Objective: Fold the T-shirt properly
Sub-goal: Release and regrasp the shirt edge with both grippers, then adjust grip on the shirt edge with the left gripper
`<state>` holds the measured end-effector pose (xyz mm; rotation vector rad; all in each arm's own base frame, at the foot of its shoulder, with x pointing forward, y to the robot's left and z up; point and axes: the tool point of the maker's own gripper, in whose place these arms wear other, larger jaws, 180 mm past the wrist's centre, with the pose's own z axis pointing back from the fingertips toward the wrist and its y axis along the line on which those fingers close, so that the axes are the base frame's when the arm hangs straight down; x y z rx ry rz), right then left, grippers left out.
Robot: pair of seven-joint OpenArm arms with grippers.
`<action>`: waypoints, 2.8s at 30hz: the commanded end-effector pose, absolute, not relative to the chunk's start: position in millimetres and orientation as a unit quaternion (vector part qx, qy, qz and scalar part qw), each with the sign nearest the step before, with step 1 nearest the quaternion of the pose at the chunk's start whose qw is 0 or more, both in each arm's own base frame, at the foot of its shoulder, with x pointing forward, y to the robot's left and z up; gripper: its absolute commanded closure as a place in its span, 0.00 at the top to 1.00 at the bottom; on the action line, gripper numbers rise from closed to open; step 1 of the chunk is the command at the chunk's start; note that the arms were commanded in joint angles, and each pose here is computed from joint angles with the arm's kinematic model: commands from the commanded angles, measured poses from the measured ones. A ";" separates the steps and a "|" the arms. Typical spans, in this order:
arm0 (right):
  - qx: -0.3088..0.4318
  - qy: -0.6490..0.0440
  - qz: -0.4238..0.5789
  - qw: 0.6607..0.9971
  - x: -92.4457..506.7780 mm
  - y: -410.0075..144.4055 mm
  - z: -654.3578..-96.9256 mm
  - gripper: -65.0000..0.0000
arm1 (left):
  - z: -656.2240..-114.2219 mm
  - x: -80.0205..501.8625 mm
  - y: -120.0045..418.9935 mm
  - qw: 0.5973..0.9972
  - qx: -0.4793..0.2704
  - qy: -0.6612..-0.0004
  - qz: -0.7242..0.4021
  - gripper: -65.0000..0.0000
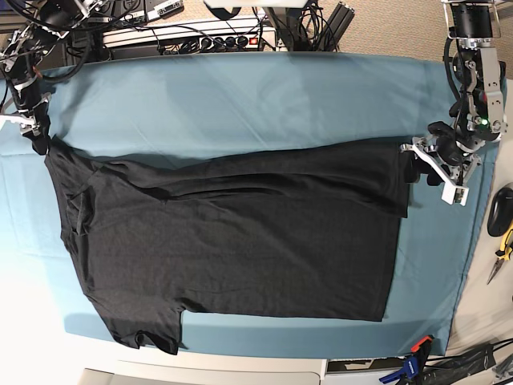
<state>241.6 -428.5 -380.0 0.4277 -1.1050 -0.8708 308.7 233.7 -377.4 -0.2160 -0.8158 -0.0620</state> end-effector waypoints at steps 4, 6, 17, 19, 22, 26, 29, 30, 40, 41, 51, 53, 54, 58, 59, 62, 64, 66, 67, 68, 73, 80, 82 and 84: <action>0.225 -0.496 -0.397 0.739 245.0 -412.1 -384.9 0.48 | -362.0 318.4 237.9 0.901 -0.101 -0.421 -0.035 0.50; 0.229 -0.500 -0.395 0.736 248.7 -411.9 -381.8 0.48 | -361.8 318.6 237.9 0.900 -0.101 -0.421 -0.035 0.50; 0.245 -0.496 -0.363 0.750 281.0 -393.8 -375.8 0.48 | -362.6 318.1 238.7 0.902 -0.098 -0.420 -0.037 0.50; 0.245 -0.482 -0.360 0.760 282.9 -387.6 -381.7 0.48 | -362.9 317.8 238.7 0.902 -0.098 -0.419 -0.037 0.50; 0.242 -0.471 -0.360 0.768 283.5 -384.2 -387.0 0.48 | -362.9 317.8 238.7 0.902 -0.098 -0.419 -0.037 0.50; 0.234 -0.463 -0.365 0.773 281.1 -386.0 -391.1 0.48 | -364.0 316.8 238.7 0.904 -0.098 -0.415 -0.037 0.50; 0.227 -0.453 -0.373 0.777 277.8 -387.6 -396.0 0.48 | -365.2 315.5 238.9 0.905 -0.098 -0.412 -0.038 0.50; 0.226 -0.452 -0.373 0.778 277.1 -387.8 -396.4 0.48 | -365.4 315.4 238.8 0.905 -0.098 -0.412 -0.037 0.50; 0.210 -0.441 -0.378 0.787 273.4 -390.7 -402.6 0.23 | -368.0 311.3 233.7 0.909 -0.117 -0.400 -0.030 0.50; 0.211 -0.441 -0.376 0.787 273.6 -390.6 -402.2 0.13 | -369.3 309.2 230.8 0.911 -0.126 -0.392 -0.027 0.50; 0.207 -0.438 -0.370 0.793 272.7 -392.3 -401.6 0.00 | -381.3 300.8 246.6 0.921 -0.137 -0.364 0.028 0.50; 0.204 -0.438 -0.368 0.794 272.6 -395.3 -399.5 0.00 | -382.8 297.9 255.3 0.920 -0.144 -0.360 0.049 0.50; 0.202 -0.439 -0.367 0.795 272.5 -397.3 -398.1 0.00 | -383.8 296.3 258.2 0.919 -0.152 -0.358 0.057 0.50; 0.195 -0.442 -0.363 0.797 272.6 -404.5 -393.0 0.00 | -387.3 291.6 260.1 0.915 -0.183 -0.350 0.081 0.50; 0.195 -0.443 -0.362 0.797 272.6 -404.9 -392.6 0.00 | -388.0 290.7 257.6 0.914 -0.192 -0.348 0.080 0.50; 0.194 -0.441 -0.362 0.798 272.1 -404.5 -393.6 0.00 | -386.3 289.1 248.4 0.911 -0.216 -0.344 0.073 0.50; 0.191 -0.440 -0.361 0.800 271.7 -404.9 -394.1 0.00 | -385.6 288.9 245.4 0.909 -0.224 -0.345 0.072 0.50; 0.192 -0.440 -0.361 0.800 271.6 -404.8 -394.3 0.00 | -385.4 288.2 243.8 0.908 -0.229 -0.343 0.073 0.50; 0.192 -0.440 -0.361 0.800 271.6 -404.8 -394.3 0.00 | -385.4 287.9 243.2 0.908 -0.230 -0.343 0.074 0.50; 0.192 -0.440 -0.361 0.800 271.8 -404.8 -394.1 0.00 | -385.3 287.6 242.6 0.908 -0.232 -0.343 0.072 0.50; 0.192 -0.440 -0.361 0.800 271.8 -404.8 -394.1 0.00 | -384.7 287.3 240.3 0.906 -0.238 -0.343 0.073 0.49; 0.192 -0.441 -0.360 0.800 271.9 -404.7 -393.9 0.00 | -379.4 285.9 228.6 0.898 -0.268 -0.344 0.057 0.49; 0.192 -0.441 -0.360 0.799 271.9 -404.7 -393.9 0.00 | -378.9 285.4 224.4 0.895 -0.278 -0.344 0.057 0.49; 0.192 -0.441 -0.360 0.800 271.9 -404.7 -393.9 0.00 | -379.6 285.4 219.4 0.893 -0.285 -0.344 0.059 0.49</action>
